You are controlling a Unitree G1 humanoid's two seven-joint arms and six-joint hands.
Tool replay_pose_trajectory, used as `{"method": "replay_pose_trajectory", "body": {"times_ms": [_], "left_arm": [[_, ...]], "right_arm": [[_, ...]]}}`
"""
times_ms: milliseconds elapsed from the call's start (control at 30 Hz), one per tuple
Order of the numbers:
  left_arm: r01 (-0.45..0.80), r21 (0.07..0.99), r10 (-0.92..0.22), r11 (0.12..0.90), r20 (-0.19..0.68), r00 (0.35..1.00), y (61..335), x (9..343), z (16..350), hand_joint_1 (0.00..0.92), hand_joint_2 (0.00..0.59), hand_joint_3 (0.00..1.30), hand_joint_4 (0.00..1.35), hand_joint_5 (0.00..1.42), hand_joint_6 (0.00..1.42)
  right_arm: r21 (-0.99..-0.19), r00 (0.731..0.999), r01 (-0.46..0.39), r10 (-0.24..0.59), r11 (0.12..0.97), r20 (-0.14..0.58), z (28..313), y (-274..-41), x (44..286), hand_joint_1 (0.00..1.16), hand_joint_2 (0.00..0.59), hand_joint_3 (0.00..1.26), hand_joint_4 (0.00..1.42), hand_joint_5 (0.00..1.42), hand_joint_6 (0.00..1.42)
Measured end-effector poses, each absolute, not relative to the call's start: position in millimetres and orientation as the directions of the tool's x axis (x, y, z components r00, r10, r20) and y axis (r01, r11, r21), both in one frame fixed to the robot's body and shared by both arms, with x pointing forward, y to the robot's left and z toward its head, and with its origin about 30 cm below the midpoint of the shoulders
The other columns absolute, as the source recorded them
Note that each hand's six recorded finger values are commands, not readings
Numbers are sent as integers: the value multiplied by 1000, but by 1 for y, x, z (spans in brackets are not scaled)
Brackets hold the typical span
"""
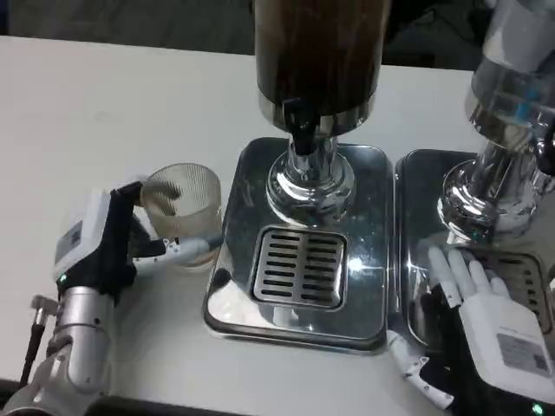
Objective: Grasp the cup under the faucet to collect the drink, then remove the cup.
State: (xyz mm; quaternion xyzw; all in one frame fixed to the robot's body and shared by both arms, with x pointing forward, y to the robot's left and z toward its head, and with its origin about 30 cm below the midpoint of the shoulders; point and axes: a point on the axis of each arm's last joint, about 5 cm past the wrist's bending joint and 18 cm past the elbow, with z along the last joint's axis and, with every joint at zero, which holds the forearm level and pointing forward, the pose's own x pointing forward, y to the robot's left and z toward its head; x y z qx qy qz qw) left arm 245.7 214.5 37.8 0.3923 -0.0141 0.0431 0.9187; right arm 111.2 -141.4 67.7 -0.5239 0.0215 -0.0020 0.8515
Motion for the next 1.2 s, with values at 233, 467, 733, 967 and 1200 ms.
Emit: {"method": "replay_pose_trajectory", "body": {"times_ms": [233,467,733,967,1200], "left_arm": [[-138,734,93,665,102,990,213,242,34,710,0,920,1085,1158,1269],[-183,725,122,664,136,983,214,241,34,717,0,931,1093,1166,1287],[-205,700,102,684,186,977,211,241,35,713,0,918,1075,1151,1273],[-170,698,2,696,235,972,202,243,39,711,0,917,1062,1135,1273],[-99,703,-60,704,197,979,194,242,37,711,0,917,1062,1138,1285]], "right_arm": [[-892,999,-18,-26,452,-33,68,-141,112,328,470,15,0,0,2],[-892,999,-10,-23,453,-23,69,-141,114,328,471,15,0,0,2],[-893,999,-6,-26,450,-20,69,-142,115,328,471,15,0,0,2],[-895,1000,-1,-26,446,-14,70,-143,116,329,469,15,0,0,2],[-895,999,8,-35,446,-8,71,-144,115,326,462,15,0,0,2]]}}
